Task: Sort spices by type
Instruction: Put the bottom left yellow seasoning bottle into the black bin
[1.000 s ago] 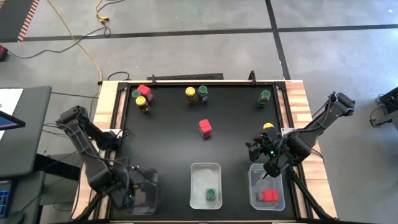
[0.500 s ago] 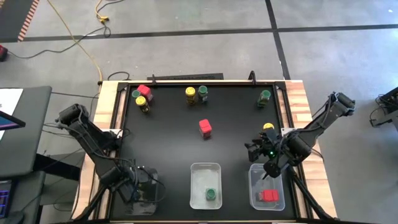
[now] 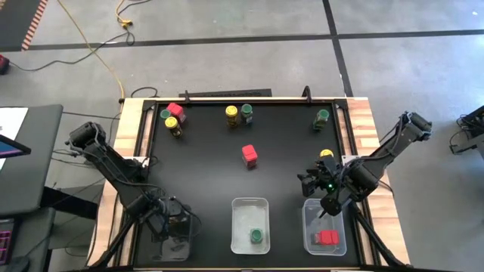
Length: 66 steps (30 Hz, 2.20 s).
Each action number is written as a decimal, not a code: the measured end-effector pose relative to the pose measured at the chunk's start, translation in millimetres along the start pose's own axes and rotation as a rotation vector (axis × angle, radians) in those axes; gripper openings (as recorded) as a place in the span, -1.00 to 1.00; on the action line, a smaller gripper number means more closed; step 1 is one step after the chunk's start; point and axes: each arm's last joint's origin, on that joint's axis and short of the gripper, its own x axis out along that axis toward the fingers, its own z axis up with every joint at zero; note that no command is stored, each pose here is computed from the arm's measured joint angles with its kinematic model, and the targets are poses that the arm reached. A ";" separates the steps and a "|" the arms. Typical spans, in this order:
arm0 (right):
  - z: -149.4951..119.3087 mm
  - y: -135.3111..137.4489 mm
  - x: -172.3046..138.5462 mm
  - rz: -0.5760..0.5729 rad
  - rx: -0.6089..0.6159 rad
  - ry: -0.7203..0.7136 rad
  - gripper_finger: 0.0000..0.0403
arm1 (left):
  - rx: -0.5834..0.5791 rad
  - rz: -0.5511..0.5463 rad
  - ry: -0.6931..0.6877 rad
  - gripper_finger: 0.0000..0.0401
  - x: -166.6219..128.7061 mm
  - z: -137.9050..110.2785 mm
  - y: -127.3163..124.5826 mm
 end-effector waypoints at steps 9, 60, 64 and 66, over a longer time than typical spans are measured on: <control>0.0 -0.3 0.0 -0.002 -0.010 0.000 0.29 | -0.049 0.011 0.001 0.04 0.0 0.3 1.3; -11.7 6.8 9.8 -0.026 -0.046 0.000 0.29 | -0.179 -0.005 -0.056 0.11 -2.2 -2.0 -5.1; -11.6 6.8 9.8 -0.026 -0.046 0.000 0.29 | -0.203 -0.007 -0.054 0.12 -2.2 -2.0 -5.1; -11.6 6.7 9.8 -0.026 -0.047 0.000 0.29 | -0.209 -0.008 -0.051 0.12 -2.2 -2.1 -5.2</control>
